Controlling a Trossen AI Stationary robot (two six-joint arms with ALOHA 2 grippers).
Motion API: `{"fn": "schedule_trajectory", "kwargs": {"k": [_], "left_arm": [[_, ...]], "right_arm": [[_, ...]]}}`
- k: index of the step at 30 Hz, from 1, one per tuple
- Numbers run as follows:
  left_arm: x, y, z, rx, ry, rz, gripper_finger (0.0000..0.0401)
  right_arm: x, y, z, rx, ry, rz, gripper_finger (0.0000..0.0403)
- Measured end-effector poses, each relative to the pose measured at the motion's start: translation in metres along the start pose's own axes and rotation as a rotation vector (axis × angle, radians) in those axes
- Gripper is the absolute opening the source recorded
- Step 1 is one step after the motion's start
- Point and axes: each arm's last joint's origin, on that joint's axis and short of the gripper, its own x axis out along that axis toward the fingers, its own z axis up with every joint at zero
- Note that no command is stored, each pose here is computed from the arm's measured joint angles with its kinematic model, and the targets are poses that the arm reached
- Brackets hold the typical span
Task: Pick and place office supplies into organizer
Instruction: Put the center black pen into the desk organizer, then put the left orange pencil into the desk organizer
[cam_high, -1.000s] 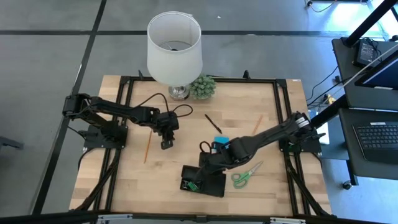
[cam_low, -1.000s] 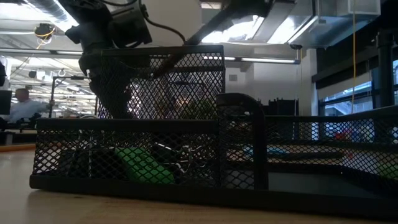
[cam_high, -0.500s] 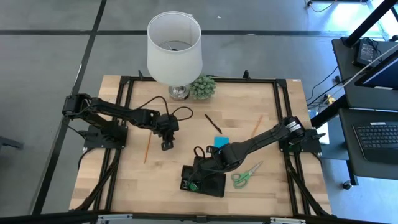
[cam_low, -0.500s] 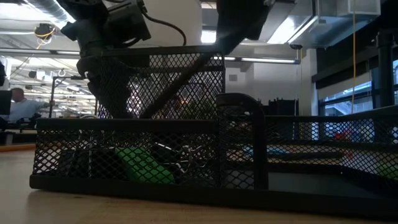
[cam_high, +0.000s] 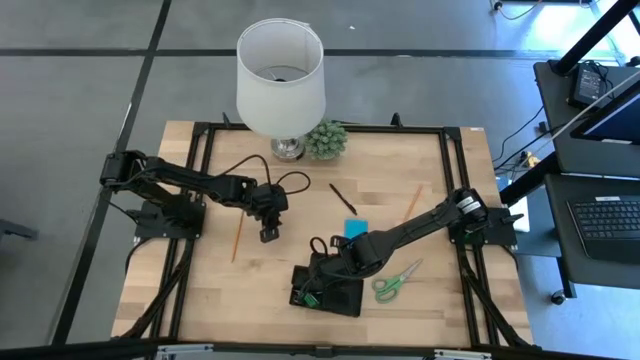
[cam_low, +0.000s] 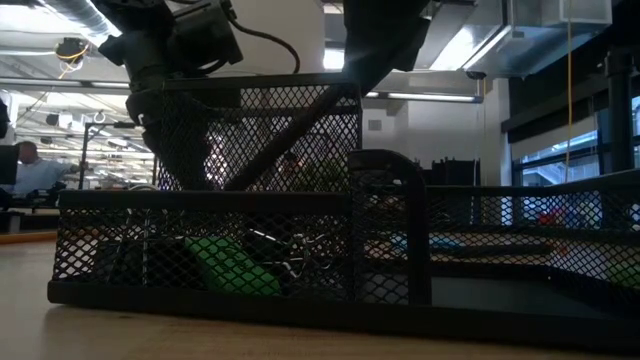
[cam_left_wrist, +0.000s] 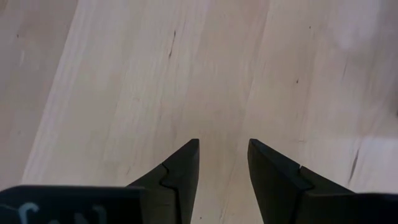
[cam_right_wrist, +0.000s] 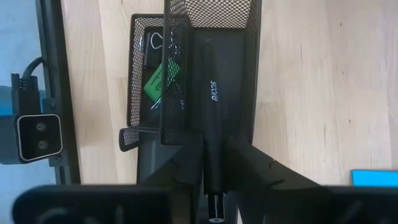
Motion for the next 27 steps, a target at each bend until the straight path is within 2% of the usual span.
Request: {"fn": "schedule_trajectory", "kwargs": {"k": [8, 12, 19, 24, 27], "left_arm": [[0.0, 0.0, 0.0, -0.016, -0.004, -0.001, 0.0129], [0.0, 0.0, 0.0, -0.03, -0.004, -0.001, 0.0129], [0.0, 0.0, 0.0, -0.056, -0.004, 0.0, 0.0129], [0.0, 0.0, -0.001, -0.173, 0.009, 0.007, 0.0129], [-0.001, 0.001, -0.006, -0.197, 0.059, 0.014, 0.0129]], "right_arm": [[0.0, 0.0, 0.0, 0.0, 0.02, 0.028, 0.0126], [-0.012, -0.002, -0.003, 0.003, 0.1, 0.002, 0.0144], [-0.061, 0.0, 0.01, -0.029, 0.09, -0.034, 0.0148], [-0.103, -0.006, 0.02, -0.088, 0.054, -0.038, 0.0148], [-0.124, -0.018, 0.027, -0.145, 0.032, -0.056, 0.0148]]}}
